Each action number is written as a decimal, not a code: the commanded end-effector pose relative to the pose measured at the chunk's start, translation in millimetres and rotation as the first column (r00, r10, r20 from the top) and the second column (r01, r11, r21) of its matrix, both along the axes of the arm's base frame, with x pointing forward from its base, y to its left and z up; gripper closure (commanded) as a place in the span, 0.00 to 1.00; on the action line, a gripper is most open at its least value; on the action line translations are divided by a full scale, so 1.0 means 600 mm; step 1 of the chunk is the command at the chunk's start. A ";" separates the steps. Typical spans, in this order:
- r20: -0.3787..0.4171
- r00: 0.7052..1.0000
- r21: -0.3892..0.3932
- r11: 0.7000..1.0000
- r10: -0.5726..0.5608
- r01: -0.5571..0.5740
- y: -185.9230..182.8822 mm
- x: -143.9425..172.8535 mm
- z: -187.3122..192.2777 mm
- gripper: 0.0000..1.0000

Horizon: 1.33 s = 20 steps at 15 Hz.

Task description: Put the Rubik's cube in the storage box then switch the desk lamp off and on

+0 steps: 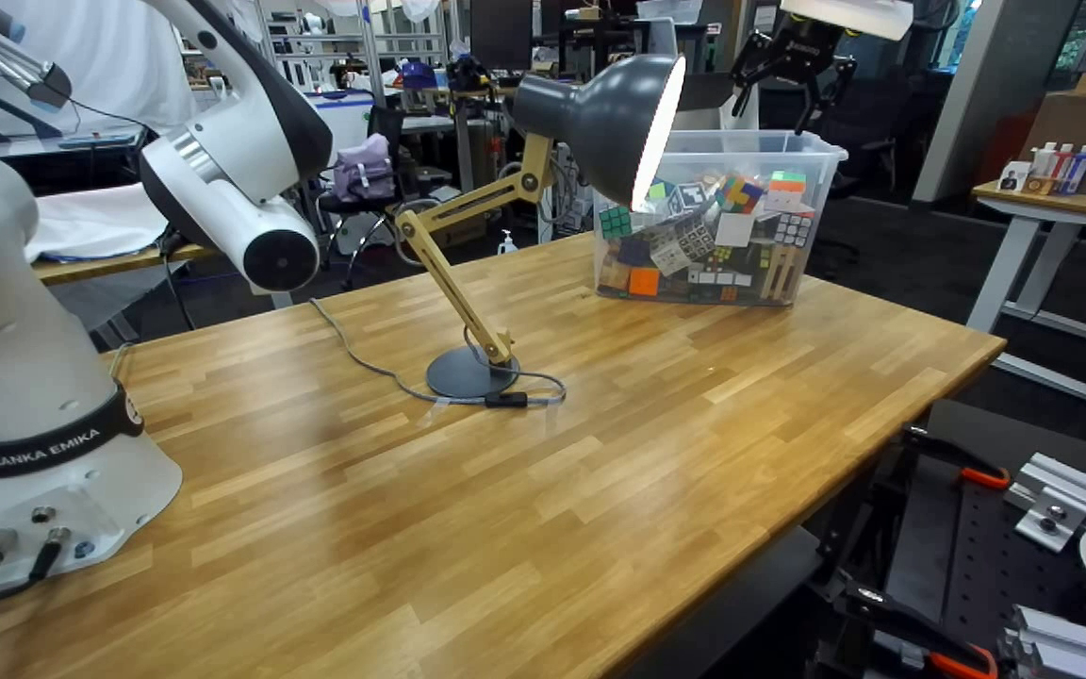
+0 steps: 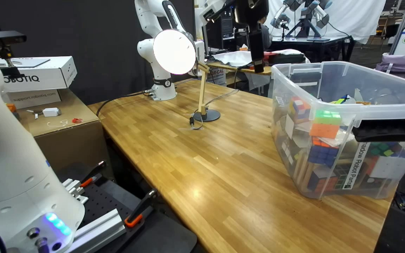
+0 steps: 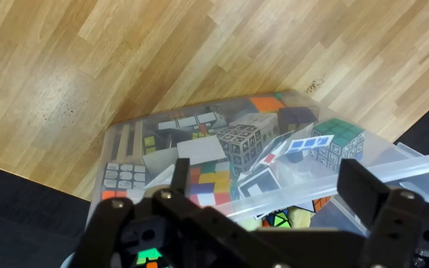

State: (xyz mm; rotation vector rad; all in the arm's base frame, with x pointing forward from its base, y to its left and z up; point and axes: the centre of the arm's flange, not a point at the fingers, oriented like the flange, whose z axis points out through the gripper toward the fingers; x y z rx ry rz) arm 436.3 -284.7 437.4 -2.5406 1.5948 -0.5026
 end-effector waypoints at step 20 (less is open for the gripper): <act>-0.170 0.983 -0.020 0.997 0.065 -0.070 0.115 -0.105 -0.186 0.00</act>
